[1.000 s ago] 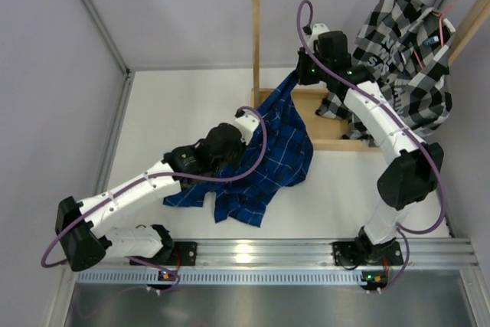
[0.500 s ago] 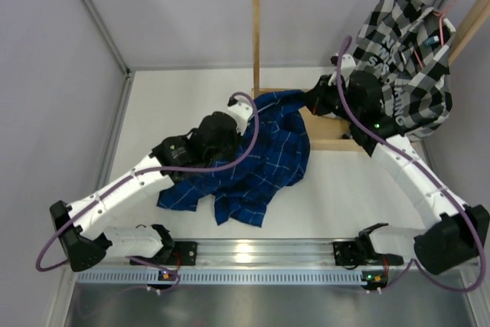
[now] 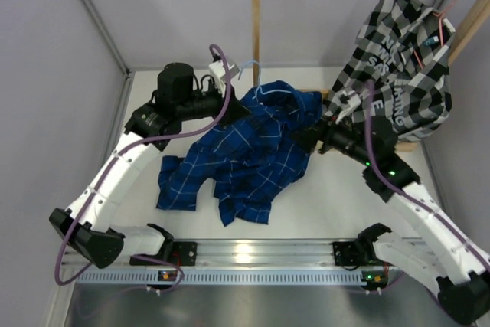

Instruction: Place the shirt on the hanger

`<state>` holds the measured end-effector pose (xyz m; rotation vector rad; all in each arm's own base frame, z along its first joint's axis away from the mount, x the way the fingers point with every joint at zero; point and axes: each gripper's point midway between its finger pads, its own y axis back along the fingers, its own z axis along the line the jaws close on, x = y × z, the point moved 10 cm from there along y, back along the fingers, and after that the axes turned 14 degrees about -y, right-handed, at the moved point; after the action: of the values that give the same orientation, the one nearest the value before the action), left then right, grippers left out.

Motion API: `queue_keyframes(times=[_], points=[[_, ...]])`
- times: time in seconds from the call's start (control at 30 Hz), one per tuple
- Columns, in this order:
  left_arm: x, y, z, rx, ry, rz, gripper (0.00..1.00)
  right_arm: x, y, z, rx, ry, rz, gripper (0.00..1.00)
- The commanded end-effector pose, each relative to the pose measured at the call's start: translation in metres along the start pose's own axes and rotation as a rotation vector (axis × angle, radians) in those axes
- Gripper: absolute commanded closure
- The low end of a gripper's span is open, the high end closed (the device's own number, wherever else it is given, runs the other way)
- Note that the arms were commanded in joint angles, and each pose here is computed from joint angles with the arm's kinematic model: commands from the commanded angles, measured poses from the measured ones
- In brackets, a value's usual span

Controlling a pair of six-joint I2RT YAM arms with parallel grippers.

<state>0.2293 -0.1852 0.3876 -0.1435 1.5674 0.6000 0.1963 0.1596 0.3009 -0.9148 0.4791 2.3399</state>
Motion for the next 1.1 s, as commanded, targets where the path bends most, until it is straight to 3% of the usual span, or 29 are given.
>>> queue_keyframes(times=[0.0,0.13,0.23,0.33,0.43,0.63,0.7,0.83,0.9,0.93,0.97,1.03,1.07], points=[[-0.032,0.017,-0.010,0.214,-0.247,-0.178,1.00,-0.002,0.066,0.023,-0.006,0.140,-0.036,0.34],[-0.018,0.014,-0.021,0.405,-0.289,-0.200,1.00,-0.013,0.129,0.071,-0.101,0.308,-0.030,0.28],[-0.009,0.007,-0.039,0.667,-0.273,-0.242,1.00,-0.030,0.146,0.097,-0.153,0.387,-0.063,0.23],[-0.009,-0.010,-0.059,0.714,-0.258,-0.211,1.00,-0.047,0.138,0.109,-0.201,0.436,-0.041,0.22],[-0.013,-0.021,-0.080,0.751,-0.279,-0.201,1.00,-0.055,0.115,0.118,-0.345,0.435,0.072,0.24],[-0.016,-0.030,-0.088,0.792,-0.279,-0.199,1.00,-0.056,0.093,0.126,-0.601,0.394,0.139,0.32],[-0.017,-0.033,-0.087,0.797,-0.271,-0.196,1.00,-0.051,0.089,0.121,-0.608,0.384,0.147,0.36],[-0.017,-0.037,-0.085,0.778,-0.263,-0.184,1.00,-0.046,0.085,0.116,-0.615,0.371,0.168,0.63],[-0.017,-0.041,-0.084,0.762,-0.251,-0.171,1.00,-0.045,0.083,0.114,-0.616,0.370,0.165,0.84],[-0.018,-0.042,-0.083,0.758,-0.245,-0.168,1.00,-0.046,0.083,0.114,-0.606,0.374,0.152,1.00],[-0.018,-0.044,-0.081,0.722,-0.232,-0.153,0.96,-0.047,0.083,0.114,-0.590,0.377,0.141,1.00],[-0.022,-0.046,-0.075,0.613,-0.223,-0.129,0.63,-0.053,0.084,0.114,-0.522,0.399,0.071,1.00],[-0.025,-0.045,-0.066,0.457,-0.216,-0.101,0.02,-0.054,0.085,0.111,-0.474,0.411,0.056,1.00]])
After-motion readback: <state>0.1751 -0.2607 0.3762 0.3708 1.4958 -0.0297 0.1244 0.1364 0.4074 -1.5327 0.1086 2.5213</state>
